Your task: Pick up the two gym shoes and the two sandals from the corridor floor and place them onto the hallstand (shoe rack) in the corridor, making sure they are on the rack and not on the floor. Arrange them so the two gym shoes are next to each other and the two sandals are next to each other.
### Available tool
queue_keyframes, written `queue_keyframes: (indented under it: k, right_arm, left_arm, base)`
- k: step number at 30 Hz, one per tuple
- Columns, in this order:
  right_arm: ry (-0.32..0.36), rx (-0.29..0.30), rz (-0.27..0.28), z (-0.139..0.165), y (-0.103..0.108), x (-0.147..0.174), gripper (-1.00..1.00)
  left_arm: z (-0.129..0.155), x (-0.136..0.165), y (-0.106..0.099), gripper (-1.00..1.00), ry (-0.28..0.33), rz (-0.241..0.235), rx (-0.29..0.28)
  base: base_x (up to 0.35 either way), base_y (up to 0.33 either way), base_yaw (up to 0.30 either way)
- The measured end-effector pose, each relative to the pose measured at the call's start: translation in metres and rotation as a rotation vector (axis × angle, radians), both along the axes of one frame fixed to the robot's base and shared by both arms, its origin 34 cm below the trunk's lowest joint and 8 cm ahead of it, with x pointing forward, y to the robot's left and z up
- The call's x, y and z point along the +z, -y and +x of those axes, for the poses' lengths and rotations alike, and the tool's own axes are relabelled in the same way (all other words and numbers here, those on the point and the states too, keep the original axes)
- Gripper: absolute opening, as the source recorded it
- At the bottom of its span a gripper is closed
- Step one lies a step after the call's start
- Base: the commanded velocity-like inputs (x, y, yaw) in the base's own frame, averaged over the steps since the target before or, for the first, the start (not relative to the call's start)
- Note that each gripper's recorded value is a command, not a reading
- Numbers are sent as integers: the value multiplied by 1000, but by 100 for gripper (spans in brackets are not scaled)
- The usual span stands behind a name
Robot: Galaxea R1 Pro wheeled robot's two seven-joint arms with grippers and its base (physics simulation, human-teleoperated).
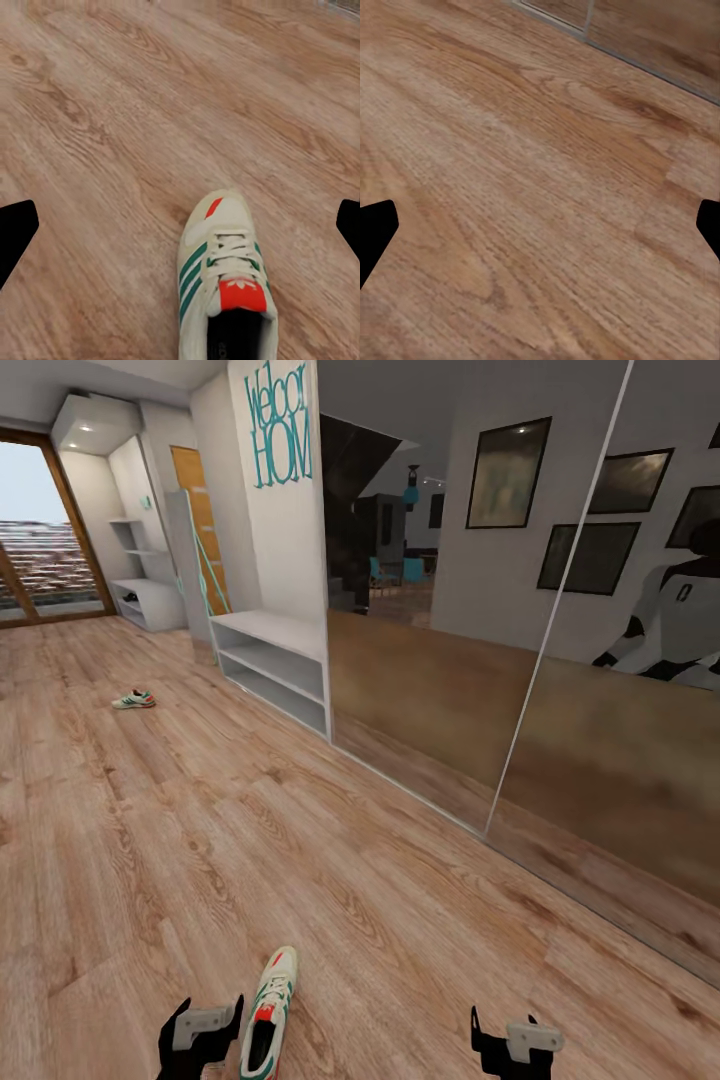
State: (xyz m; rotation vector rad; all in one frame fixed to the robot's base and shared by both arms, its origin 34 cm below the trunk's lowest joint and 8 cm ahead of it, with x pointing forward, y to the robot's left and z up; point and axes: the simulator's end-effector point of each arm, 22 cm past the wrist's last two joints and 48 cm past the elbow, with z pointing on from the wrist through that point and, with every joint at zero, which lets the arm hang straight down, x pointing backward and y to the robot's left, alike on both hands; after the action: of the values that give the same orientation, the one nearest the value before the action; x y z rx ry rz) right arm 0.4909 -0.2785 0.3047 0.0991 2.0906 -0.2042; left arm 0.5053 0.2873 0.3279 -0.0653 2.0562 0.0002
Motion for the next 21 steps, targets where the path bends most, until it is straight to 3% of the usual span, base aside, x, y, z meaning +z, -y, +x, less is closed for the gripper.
queue_keyframes:
  k: [2,4,7,13,21]
  right_arm:
    - [68,18,-3,24,-3,22,100]
    - [177,52,-3,61,-11,62,100]
    - [224,85,6,82,-19,85,100]
    - [234,156,30,123,-38,124,100]
    - [190,199,51,156,-52,164,100]
  left_arm:
    - [19,-2,1,100,-45,-4,-9]
    - [42,-6,4,100,-124,-6,-29]
    - [59,-5,6,100,-164,0,-46]
    - [87,3,10,100,-215,43,-93]
    - [96,6,14,100,-235,92,-132]
  base:
    - [0,0,0]
    - [0,0,0]
    - [0,0,0]
    - [0,0,0]
    - [0,0,0]
